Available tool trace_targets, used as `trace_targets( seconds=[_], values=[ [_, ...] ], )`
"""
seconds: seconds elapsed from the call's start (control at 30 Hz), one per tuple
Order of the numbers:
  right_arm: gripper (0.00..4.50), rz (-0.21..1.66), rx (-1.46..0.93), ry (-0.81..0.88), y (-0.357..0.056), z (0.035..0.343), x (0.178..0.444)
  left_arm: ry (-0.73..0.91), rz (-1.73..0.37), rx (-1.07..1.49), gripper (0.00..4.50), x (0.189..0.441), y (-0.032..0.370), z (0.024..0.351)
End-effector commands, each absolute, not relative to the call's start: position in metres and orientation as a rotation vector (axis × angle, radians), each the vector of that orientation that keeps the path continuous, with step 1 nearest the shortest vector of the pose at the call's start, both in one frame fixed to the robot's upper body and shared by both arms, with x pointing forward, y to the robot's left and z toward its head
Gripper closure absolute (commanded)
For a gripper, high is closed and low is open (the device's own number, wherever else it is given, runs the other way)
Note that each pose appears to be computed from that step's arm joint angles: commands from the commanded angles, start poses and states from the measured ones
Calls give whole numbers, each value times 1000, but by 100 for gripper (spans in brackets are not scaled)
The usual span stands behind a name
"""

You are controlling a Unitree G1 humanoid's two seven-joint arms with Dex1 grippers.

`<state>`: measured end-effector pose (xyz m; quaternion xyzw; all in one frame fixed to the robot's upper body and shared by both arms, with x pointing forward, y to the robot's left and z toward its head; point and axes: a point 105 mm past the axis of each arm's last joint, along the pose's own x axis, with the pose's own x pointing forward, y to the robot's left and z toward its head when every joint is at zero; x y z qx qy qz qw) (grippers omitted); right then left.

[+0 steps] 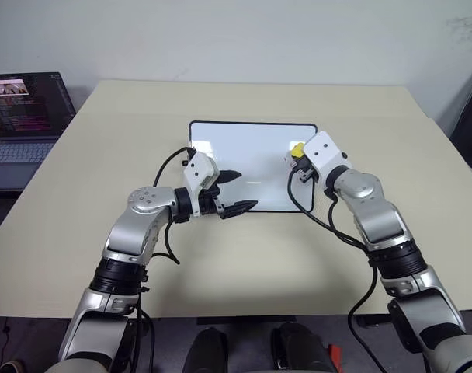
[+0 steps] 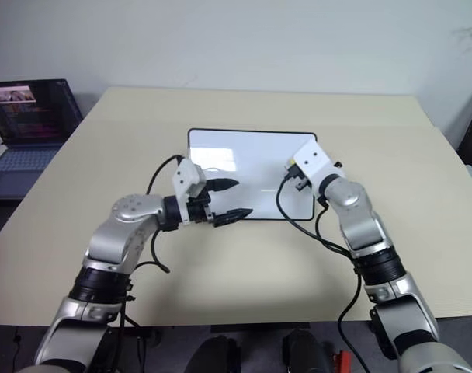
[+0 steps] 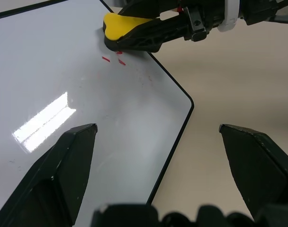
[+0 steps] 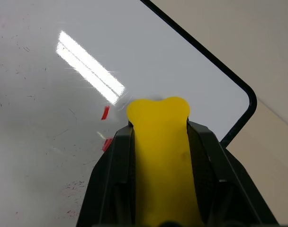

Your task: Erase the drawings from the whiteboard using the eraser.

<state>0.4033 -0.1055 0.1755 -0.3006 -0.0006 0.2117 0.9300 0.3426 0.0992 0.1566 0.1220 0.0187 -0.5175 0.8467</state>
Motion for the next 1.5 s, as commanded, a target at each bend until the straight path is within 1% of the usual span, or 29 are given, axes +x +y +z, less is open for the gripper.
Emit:
trace_targets(
  seconds=[0.03,0.1,0.17,0.27,0.33,0.47,0.57,0.73,0.87,0.97,1.1,1.3,1.37,1.5],
  values=[
    [333,543,-627,80,-93,153,393,-19,-1106,268,0,338,96,171],
    [333,569,-627,93,-88,147,389,-18,-1105,268,0,338,96,171],
    [333,525,-624,73,-92,152,393,-18,-1105,269,0,338,96,171],
    [333,388,-615,0,-108,173,407,-17,-1104,269,0,338,96,171],
    [333,357,-606,-30,-112,181,411,-17,-1104,269,0,338,96,171],
    [333,419,-584,-24,-101,176,406,-19,-1103,269,0,338,96,171],
    [333,483,-580,25,-92,161,400,-19,-1104,269,0,339,95,171],
    [333,550,-610,100,-91,141,392,-20,-1103,270,0,339,96,171],
    [333,413,-597,3,-106,166,405,-19,-1103,270,0,339,96,171],
    [333,381,-579,-50,-108,180,409,-19,-1106,272,0,340,95,171],
    [333,425,-560,-55,-98,178,406,-20,-1106,275,0,340,96,171],
    [333,607,-599,36,-76,148,387,-21,-1107,275,0,340,95,171],
    [333,581,-601,29,-79,149,388,-21,-1106,275,0,340,96,171],
    [333,472,-585,-33,-92,169,400,-20,-1108,277,0,340,95,171]
  ],
)
